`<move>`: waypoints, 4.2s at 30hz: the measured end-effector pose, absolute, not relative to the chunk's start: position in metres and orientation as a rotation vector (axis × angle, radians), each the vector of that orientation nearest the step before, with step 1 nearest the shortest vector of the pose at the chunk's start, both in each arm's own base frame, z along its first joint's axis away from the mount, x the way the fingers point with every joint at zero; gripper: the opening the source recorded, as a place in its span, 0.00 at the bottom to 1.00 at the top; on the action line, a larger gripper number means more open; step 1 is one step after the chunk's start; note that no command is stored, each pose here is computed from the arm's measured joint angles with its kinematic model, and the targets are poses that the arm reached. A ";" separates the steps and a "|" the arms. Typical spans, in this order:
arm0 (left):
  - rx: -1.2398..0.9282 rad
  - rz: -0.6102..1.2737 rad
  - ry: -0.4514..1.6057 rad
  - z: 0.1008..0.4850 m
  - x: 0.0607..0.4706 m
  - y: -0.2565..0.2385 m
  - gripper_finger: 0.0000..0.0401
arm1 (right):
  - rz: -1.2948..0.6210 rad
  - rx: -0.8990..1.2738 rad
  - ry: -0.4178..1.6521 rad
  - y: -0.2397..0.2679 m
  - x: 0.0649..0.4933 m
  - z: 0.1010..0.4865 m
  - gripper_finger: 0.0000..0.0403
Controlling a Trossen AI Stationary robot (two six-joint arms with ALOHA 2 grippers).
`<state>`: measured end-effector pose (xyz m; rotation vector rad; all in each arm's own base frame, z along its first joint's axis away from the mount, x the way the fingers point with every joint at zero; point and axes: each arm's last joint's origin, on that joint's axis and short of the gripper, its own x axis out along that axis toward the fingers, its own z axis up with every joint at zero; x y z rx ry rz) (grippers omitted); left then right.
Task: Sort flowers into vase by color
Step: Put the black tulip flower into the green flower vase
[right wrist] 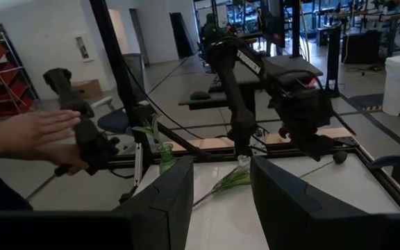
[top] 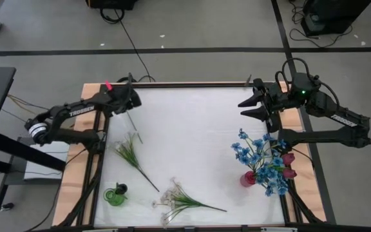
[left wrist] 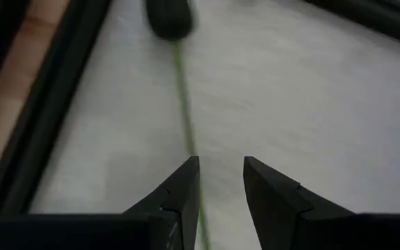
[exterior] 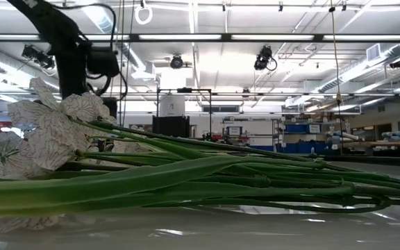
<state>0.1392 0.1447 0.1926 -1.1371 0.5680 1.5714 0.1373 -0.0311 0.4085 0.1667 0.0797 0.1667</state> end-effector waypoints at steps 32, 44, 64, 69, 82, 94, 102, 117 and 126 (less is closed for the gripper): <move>-1.242 1.634 0.649 0.165 0.124 0.179 0.36 | 0.167 0.167 0.080 -0.031 0.137 0.409 0.37; -1.266 1.667 0.660 0.160 0.120 0.183 0.42 | 0.166 0.167 0.079 -0.031 0.137 0.409 0.37; -1.179 1.547 0.745 0.145 0.130 0.193 0.07 | 0.167 0.167 0.079 -0.031 0.137 0.409 0.37; -1.129 1.483 0.714 0.160 0.128 0.190 0.03 | 0.167 0.166 0.079 -0.031 0.137 0.409 0.37; -0.916 1.165 0.698 0.232 0.126 0.131 0.02 | 0.167 0.167 0.079 -0.031 0.137 0.409 0.37; -0.607 0.628 0.660 0.329 0.141 0.053 0.02 | 0.166 0.167 0.080 -0.031 0.137 0.409 0.37; -0.417 0.388 0.574 0.361 0.124 0.023 0.02 | 0.166 0.167 0.079 -0.031 0.137 0.409 0.37; -0.145 -0.076 0.253 0.369 -0.010 -0.004 0.02 | 0.166 0.167 0.079 -0.031 0.137 0.409 0.37; -0.041 -0.497 0.076 0.348 -0.020 -0.015 0.03 | 0.166 0.167 0.079 -0.031 0.137 0.409 0.37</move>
